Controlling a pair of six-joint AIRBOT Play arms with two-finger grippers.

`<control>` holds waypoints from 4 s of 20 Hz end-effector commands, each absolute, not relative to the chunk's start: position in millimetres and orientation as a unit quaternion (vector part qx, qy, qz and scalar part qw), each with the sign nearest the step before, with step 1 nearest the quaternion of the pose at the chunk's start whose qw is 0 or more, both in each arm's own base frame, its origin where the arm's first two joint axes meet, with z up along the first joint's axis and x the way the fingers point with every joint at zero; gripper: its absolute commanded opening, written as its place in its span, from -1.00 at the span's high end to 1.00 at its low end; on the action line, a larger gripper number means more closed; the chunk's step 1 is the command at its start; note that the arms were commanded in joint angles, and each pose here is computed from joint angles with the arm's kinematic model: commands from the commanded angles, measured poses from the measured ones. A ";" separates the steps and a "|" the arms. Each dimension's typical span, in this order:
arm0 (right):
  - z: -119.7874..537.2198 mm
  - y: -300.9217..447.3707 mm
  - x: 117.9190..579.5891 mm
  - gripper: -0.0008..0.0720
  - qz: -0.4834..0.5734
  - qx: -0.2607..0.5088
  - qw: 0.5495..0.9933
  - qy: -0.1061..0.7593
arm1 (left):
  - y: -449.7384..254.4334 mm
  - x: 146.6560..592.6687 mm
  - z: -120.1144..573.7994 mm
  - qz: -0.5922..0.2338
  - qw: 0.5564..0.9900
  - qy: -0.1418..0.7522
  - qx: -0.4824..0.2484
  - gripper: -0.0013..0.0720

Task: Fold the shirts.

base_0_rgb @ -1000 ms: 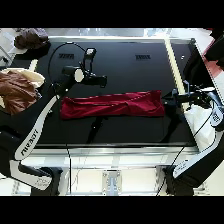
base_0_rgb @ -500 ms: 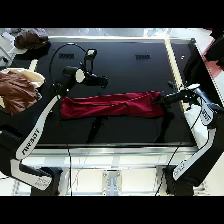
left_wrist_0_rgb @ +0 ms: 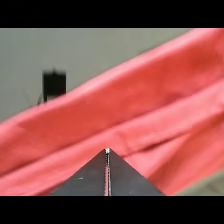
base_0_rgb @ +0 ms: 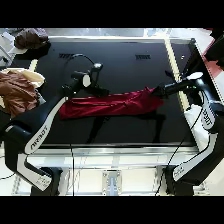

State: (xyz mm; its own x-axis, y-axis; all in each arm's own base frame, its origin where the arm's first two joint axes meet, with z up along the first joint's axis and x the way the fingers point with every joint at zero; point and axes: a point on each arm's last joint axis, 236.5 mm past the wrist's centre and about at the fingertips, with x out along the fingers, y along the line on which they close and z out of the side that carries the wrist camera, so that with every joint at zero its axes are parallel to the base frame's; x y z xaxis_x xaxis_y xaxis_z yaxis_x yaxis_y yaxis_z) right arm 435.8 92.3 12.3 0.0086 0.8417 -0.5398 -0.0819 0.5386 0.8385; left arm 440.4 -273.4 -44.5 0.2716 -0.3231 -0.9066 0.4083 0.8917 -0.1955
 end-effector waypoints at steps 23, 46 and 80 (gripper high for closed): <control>170.3 528.7 378.3 0.22 0.537 0.151 0.755 0.346 | -38.0 441.5 250.0 -0.073 0.950 0.300 -0.050 0.93; -67.0 293.0 479.7 -0.72 0.307 0.361 0.579 0.663 | -25.9 433.6 199.6 -0.056 0.928 0.365 -0.046 0.93; 115.8 -167.0 422.3 0.92 -0.089 0.181 0.795 0.573 | -26.3 434.6 196.7 -0.063 0.928 0.367 -0.031 0.93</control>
